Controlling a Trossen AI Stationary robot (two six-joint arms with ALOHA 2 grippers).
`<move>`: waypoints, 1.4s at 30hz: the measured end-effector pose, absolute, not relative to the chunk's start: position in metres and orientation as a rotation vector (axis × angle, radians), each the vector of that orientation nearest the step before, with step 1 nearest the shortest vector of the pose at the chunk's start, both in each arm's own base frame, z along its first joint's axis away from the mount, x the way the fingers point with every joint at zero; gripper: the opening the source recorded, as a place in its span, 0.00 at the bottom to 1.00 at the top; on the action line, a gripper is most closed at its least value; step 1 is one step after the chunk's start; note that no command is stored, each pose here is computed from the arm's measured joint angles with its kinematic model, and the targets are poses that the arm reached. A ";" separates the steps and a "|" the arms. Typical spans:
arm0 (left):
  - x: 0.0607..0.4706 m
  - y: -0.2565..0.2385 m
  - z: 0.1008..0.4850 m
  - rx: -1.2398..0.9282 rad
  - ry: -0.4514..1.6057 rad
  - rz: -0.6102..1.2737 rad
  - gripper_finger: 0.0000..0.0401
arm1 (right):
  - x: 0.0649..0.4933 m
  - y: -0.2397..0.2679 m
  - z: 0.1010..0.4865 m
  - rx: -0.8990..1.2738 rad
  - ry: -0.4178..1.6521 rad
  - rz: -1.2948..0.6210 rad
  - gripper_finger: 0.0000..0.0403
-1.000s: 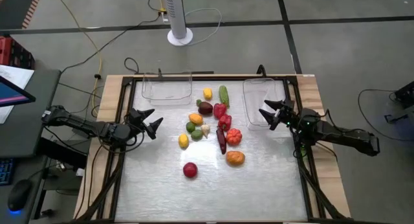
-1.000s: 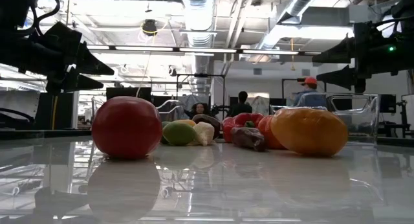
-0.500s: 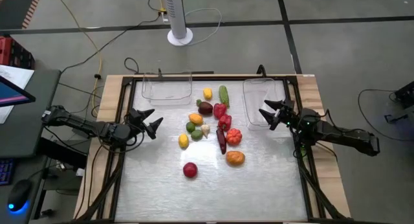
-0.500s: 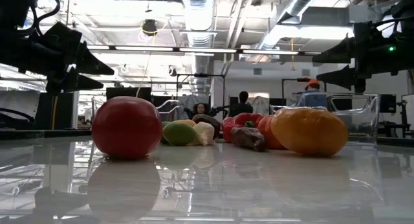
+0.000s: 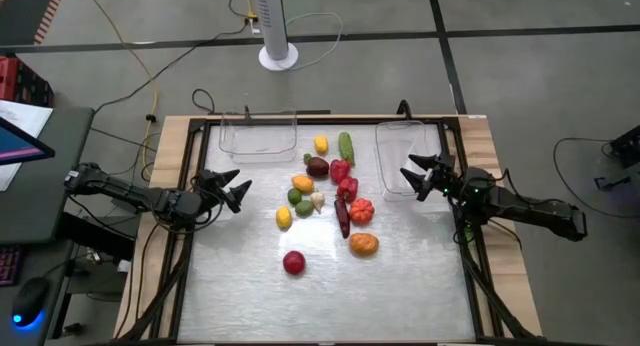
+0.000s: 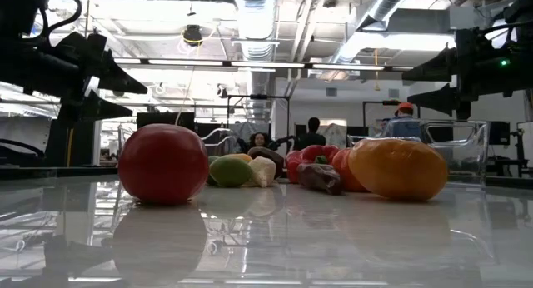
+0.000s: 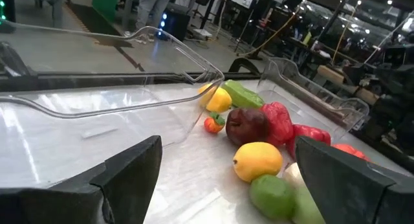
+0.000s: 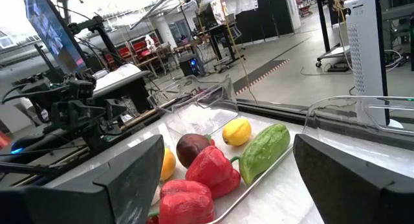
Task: Sort produce into baskets
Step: Put the brown potato into the right transparent bin
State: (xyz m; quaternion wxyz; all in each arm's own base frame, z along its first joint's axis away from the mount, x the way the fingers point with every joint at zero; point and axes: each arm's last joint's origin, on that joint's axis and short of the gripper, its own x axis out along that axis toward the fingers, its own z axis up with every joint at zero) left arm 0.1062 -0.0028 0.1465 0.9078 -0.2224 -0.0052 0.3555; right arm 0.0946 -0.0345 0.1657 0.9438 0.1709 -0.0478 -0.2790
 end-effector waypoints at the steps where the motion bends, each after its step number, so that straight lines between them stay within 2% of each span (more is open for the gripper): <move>1: 0.106 -0.003 0.147 -0.465 -0.013 0.734 0.84 | 0.095 -0.035 0.166 0.348 -0.097 -0.569 0.92; 16: 0.106 -0.003 0.147 -0.371 0.023 0.731 0.84 | 0.095 -0.035 0.166 0.348 -0.097 -0.569 0.92; 24: 0.107 -0.003 0.147 -0.431 0.007 0.709 0.84 | 0.095 -0.035 0.166 0.348 -0.098 -0.568 0.92; 28: 0.109 -0.004 0.157 -0.474 -0.081 0.674 0.84 | 0.095 -0.035 0.166 0.348 -0.097 -0.569 0.92; 36: 0.116 -0.019 0.182 -0.273 -0.087 0.085 0.84 | 0.094 -0.034 0.172 0.378 -0.173 -0.555 0.92; 42: 0.116 -0.023 0.178 -0.258 -0.023 -0.038 0.84 | 0.094 -0.034 0.177 0.511 -0.259 -0.526 0.92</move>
